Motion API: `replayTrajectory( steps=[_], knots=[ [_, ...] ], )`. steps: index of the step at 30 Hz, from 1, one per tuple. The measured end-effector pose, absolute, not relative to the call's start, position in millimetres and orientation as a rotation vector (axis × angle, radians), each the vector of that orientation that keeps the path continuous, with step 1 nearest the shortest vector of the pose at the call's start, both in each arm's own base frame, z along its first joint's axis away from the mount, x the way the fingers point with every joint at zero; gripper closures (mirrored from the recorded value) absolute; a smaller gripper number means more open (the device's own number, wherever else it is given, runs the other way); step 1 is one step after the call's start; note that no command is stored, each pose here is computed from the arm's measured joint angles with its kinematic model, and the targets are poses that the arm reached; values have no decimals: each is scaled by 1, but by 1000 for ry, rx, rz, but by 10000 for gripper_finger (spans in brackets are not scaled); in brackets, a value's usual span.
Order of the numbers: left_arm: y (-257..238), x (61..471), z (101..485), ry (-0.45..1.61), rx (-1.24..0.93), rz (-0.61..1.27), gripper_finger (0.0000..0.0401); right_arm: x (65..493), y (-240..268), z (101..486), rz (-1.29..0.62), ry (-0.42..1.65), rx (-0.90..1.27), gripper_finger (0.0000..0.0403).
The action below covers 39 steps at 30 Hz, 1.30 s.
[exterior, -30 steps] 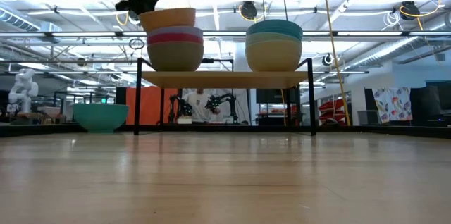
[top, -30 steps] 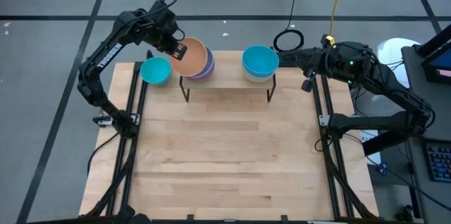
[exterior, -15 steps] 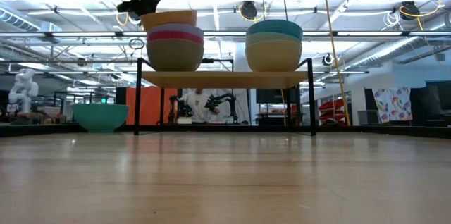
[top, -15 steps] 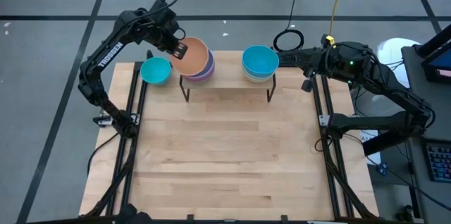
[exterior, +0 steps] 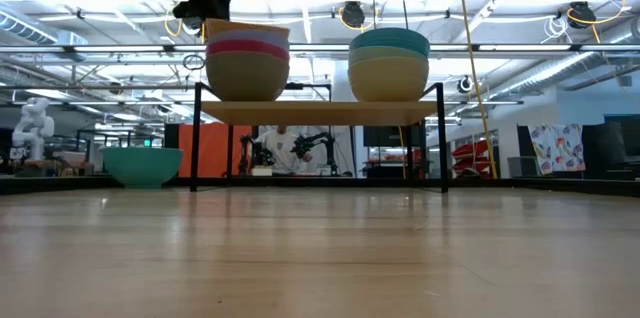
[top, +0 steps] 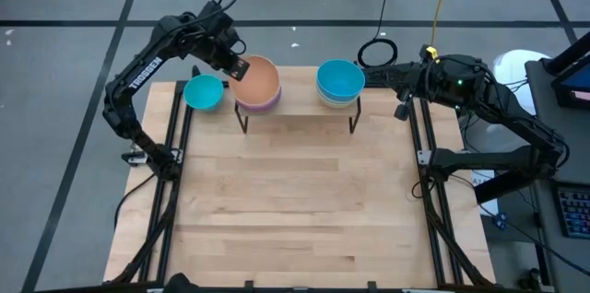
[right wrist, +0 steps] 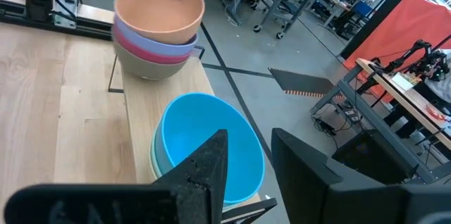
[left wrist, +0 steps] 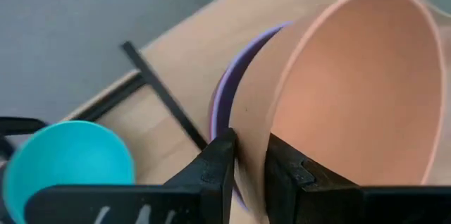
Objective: Place and stack bowls onto a shelf
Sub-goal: Stack the orange bowl on top of the purple bowl on the shelf
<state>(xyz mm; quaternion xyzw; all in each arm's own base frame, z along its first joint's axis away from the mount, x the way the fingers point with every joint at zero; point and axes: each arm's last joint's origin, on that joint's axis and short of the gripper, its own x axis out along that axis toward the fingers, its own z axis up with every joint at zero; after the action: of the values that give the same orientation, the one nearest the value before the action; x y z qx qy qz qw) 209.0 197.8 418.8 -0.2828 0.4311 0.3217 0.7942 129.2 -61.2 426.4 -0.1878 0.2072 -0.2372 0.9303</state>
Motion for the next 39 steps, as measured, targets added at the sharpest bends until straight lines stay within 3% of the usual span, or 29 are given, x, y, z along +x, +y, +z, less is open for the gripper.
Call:
replayTrajectory(
  steps=[15, 39],
  knots=[
    [203, 216, 425, 806, -618, 684, 338, 129, -61, 426, -482, 430, -406, 300],
    [207, 214, 425, 848, -474, 776, 339, 129, -61, 426, -477, 436, -429, 300]
  ],
)
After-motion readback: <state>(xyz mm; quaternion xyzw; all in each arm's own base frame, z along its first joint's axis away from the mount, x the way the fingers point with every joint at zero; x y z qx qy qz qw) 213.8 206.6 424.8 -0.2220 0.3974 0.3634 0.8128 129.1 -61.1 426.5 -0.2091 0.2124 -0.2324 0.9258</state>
